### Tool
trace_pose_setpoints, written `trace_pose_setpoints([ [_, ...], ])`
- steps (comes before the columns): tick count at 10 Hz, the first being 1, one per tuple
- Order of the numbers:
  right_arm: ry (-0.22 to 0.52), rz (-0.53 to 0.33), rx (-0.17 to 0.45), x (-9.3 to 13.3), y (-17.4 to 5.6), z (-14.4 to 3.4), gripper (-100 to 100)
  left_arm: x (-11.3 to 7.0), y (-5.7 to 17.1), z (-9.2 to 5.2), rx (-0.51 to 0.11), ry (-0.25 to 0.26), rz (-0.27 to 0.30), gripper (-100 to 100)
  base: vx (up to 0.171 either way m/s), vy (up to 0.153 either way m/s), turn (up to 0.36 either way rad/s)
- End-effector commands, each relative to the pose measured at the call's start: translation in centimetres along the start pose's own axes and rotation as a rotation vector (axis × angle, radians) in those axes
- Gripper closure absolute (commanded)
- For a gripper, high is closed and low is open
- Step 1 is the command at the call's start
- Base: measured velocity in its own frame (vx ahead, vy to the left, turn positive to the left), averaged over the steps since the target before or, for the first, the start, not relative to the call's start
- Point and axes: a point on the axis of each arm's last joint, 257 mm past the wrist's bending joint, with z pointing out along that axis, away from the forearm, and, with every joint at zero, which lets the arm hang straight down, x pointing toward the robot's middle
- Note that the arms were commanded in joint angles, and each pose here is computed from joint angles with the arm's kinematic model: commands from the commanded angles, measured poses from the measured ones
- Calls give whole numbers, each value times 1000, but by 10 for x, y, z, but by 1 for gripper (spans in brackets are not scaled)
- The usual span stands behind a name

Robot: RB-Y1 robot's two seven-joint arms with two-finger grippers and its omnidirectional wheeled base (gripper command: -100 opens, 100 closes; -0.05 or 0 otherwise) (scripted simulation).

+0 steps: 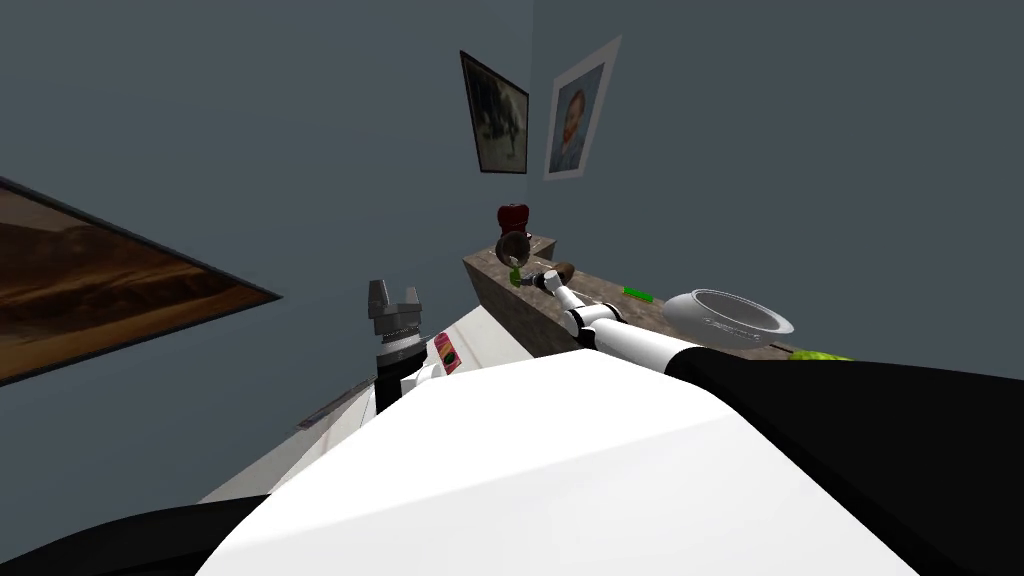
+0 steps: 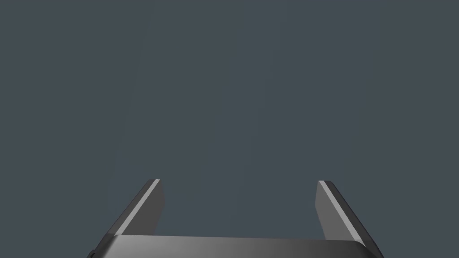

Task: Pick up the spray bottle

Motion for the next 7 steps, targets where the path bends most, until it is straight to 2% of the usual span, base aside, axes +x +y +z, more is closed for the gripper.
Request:
trace_pose_setpoints([
  [1,-29,-17,-64,-12,24,-8,-100,0,0,0,0,0,0,0,-42,-78,392],
  [2,-22,48,-77,-11,28,-8,-100,0,0,0,0,0,0,0,-67,-78,243],
  [3,-45,15,-123,-20,46,-16,-100,0,0,0,0,0,0,0,-89,-102,309],
  [5,-33,73,-140,-18,50,-17,-100,0,0,0,0,0,0,0,-46,-51,157],
  [6,-43,44,-196,-24,71,-26,-100,0,0,0,0,0,0,0,-45,-62,230],
  [7,-41,49,-200,-23,72,-26,-100,0,0,0,0,0,0,0,-65,-72,222],
])
